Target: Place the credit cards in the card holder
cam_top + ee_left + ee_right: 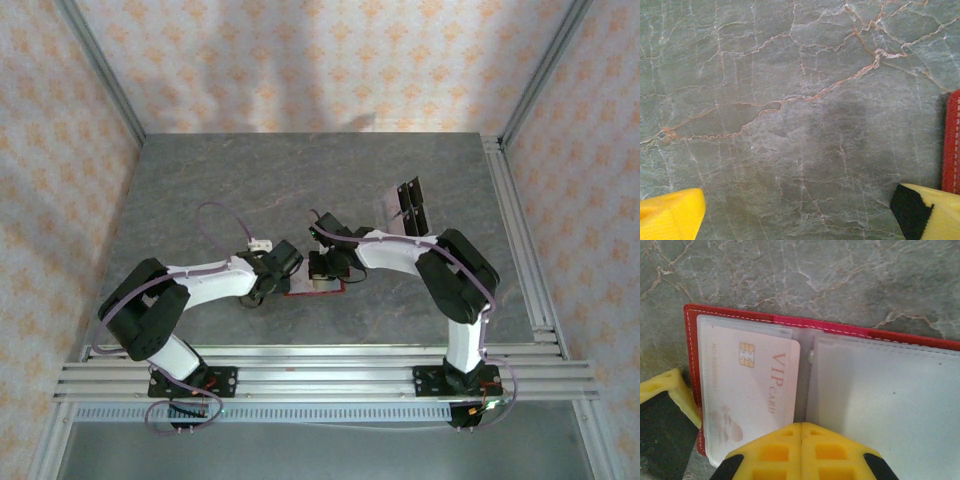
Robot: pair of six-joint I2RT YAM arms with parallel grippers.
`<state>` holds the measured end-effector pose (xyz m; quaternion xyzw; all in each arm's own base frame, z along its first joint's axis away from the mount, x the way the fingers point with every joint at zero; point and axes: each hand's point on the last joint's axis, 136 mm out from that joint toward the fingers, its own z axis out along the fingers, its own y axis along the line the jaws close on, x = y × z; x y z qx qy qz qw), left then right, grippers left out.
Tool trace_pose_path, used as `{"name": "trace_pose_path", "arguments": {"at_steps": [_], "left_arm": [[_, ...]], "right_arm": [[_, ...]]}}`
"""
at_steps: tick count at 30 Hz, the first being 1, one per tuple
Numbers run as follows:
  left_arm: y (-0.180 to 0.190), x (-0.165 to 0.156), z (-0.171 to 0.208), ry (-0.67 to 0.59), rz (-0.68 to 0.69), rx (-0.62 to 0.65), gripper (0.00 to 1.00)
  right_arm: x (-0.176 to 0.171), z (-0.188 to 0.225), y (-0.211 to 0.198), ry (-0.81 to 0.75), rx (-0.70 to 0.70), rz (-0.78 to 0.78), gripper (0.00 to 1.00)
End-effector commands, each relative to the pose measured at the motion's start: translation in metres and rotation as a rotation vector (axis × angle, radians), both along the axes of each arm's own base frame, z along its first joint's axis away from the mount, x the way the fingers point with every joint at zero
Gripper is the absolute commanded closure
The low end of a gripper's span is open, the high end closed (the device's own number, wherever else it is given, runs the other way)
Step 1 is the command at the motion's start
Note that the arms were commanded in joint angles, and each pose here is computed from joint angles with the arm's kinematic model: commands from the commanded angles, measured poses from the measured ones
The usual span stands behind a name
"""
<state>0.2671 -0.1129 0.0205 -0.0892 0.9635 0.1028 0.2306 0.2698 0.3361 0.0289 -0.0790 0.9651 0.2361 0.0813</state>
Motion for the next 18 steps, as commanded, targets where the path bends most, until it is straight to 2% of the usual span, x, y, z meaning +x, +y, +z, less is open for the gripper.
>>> {"name": "trace_pose_path", "arguments": {"at_steps": [1,9,18], "left_arm": [[0.006,-0.008,-0.017,0.036,0.016,0.008,0.00],[0.005,-0.008,-0.012,0.027,0.015,-0.001,0.00],[0.014,-0.008,0.010,-0.013,0.031,0.014,0.00]], "right_arm": [[-0.003,0.001,0.008,0.014,0.007,0.017,1.00],[-0.005,-0.003,0.011,0.034,0.013,0.019,1.00],[0.011,0.027,-0.015,-0.049,0.008,-0.040,1.00]]}}
